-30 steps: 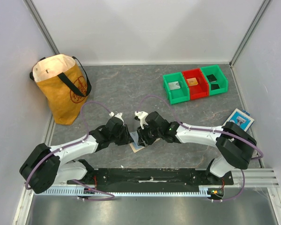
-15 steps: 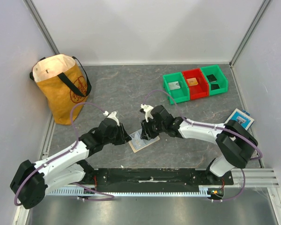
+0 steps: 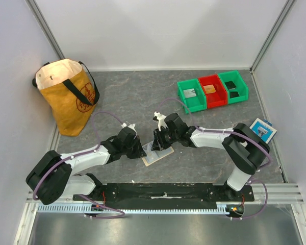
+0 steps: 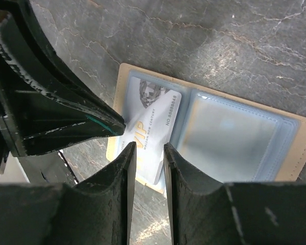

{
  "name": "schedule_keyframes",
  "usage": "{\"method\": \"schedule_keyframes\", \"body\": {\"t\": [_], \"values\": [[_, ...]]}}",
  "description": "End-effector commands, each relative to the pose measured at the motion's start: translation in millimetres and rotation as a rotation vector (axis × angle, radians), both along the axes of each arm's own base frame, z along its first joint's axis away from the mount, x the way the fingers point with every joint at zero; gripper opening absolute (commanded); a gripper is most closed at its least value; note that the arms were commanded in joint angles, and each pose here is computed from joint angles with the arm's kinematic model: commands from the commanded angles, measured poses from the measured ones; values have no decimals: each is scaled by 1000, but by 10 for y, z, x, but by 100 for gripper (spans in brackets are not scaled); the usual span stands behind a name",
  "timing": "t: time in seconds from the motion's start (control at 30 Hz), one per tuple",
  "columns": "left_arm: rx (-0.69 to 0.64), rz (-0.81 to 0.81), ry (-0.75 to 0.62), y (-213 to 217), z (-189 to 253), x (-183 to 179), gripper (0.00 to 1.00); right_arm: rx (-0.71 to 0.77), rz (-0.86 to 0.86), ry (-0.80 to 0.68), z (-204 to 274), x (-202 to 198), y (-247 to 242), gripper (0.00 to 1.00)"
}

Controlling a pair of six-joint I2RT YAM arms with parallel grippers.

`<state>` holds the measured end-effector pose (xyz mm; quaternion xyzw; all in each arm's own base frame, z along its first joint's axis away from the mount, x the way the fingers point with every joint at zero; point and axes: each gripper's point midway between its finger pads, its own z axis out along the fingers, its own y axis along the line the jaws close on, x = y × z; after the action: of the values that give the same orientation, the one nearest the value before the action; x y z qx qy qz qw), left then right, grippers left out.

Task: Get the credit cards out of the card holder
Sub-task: Remove the credit card from the card holder.

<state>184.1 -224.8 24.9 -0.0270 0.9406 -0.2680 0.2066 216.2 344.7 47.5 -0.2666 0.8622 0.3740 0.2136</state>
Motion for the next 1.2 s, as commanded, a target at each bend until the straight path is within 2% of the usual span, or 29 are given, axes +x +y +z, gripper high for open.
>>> {"method": "schedule_keyframes", "body": {"t": [0.0, 0.33, 0.47, 0.8, 1.17], "values": [[-42, 33, -6, -25, 1, 32, 9, 40, -6, 23, -60, 42, 21, 34], [-36, 69, 44, 105, -152, -55, 3, 27, -37, 88, -309, 1, -125, 32], [-38, 72, 48, 116, -160, -51, 2, 79, -17, 115, -286, -36, -94, 26], [-42, 69, 49, 116, -159, -51, 2, 201, -17, 178, -208, -32, -11, 24], [-41, 63, 48, 117, -159, -61, 2, 256, -58, 203, -164, 115, 55, 23]]}}
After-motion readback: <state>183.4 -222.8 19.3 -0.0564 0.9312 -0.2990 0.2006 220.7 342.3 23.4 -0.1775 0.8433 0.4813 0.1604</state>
